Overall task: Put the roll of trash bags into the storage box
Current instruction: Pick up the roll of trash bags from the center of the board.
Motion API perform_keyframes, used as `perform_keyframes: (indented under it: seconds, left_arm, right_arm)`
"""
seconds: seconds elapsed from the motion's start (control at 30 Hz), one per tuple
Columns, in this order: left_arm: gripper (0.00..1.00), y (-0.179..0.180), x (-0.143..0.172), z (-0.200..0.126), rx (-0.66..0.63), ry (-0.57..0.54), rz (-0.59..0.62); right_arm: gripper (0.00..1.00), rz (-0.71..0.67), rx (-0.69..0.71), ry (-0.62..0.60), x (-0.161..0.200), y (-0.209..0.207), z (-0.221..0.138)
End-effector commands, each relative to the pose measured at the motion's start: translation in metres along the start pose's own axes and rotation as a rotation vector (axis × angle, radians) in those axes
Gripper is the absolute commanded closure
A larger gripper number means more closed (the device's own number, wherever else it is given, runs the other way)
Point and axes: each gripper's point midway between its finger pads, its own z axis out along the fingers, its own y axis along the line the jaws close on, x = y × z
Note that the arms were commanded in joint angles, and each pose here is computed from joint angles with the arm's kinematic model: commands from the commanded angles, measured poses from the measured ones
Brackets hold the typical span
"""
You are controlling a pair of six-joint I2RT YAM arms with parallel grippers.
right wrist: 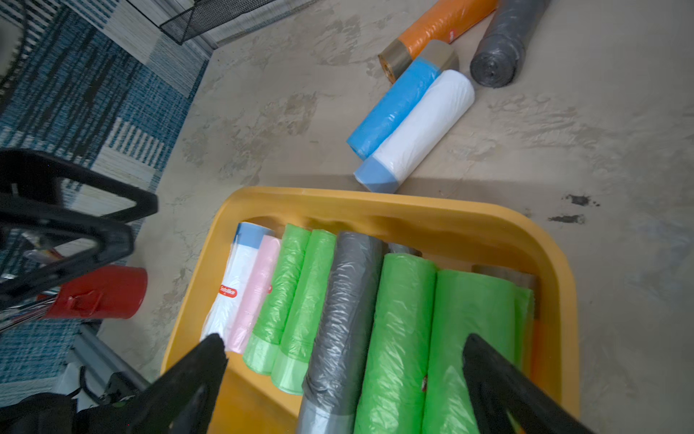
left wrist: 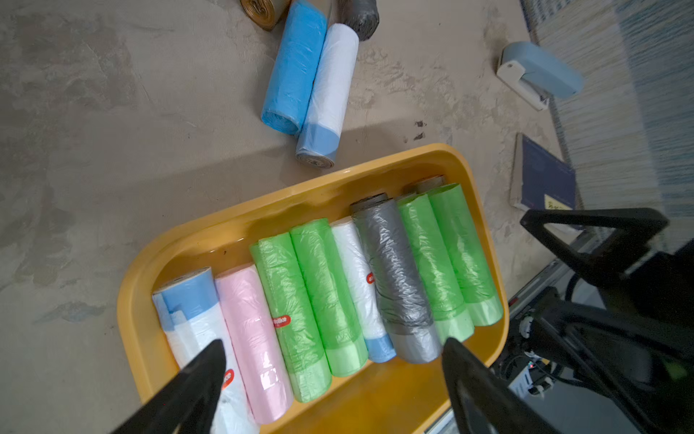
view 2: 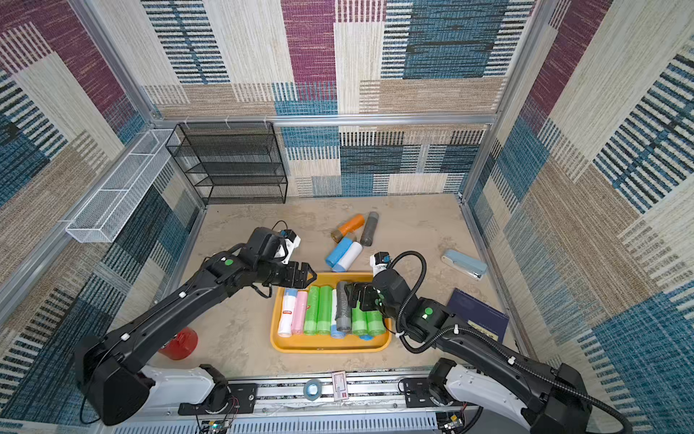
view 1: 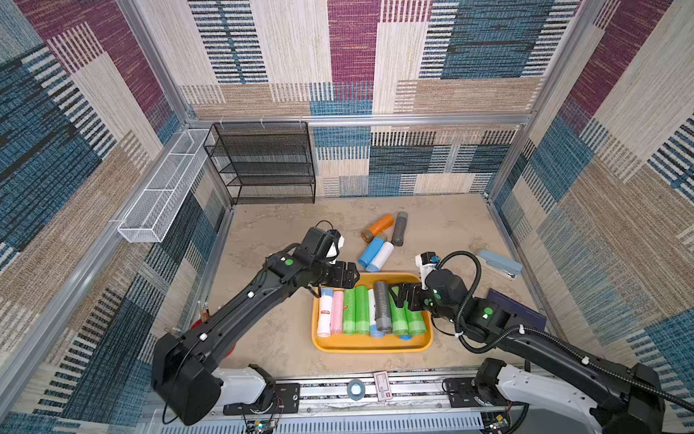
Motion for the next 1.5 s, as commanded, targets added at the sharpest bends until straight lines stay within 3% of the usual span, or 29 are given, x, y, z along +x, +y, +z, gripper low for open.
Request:
perform_keyframes:
  seconds: [0.0, 0.17, 0.7, 1.03, 1.47]
  left_arm:
    - [0.11, 0.013, -0.009, 0.016, -0.132, 0.034, 0.106]
    - [0.23, 0.012, -0.027, 0.055, -0.205, 0.128, 0.209]
    - [0.36, 0.018, -0.092, 0.164, -0.301, 0.156, 0.374]
    - [0.41, 0.034, -0.104, 0.195, -0.355, 0.165, 0.383]
    - [0.44, 0.038, -0.094, 0.229, -0.285, 0.222, 0.401]
  right_arm:
    - [0.01, 0.009, -0.149, 0.025, -0.004, 0.02, -0.001]
    - [0.01, 0.026, -0.2, 0.069, 0.0, 0.019, 0.004]
    - [0.01, 0.036, -0.122, 0.089, -0.011, -0.025, 0.017]
    - [0.01, 0.065, -0.105, 0.099, -0.013, -0.048, 0.023]
    - [0.01, 0.083, -0.085, 0.119, -0.012, -0.062, 0.029]
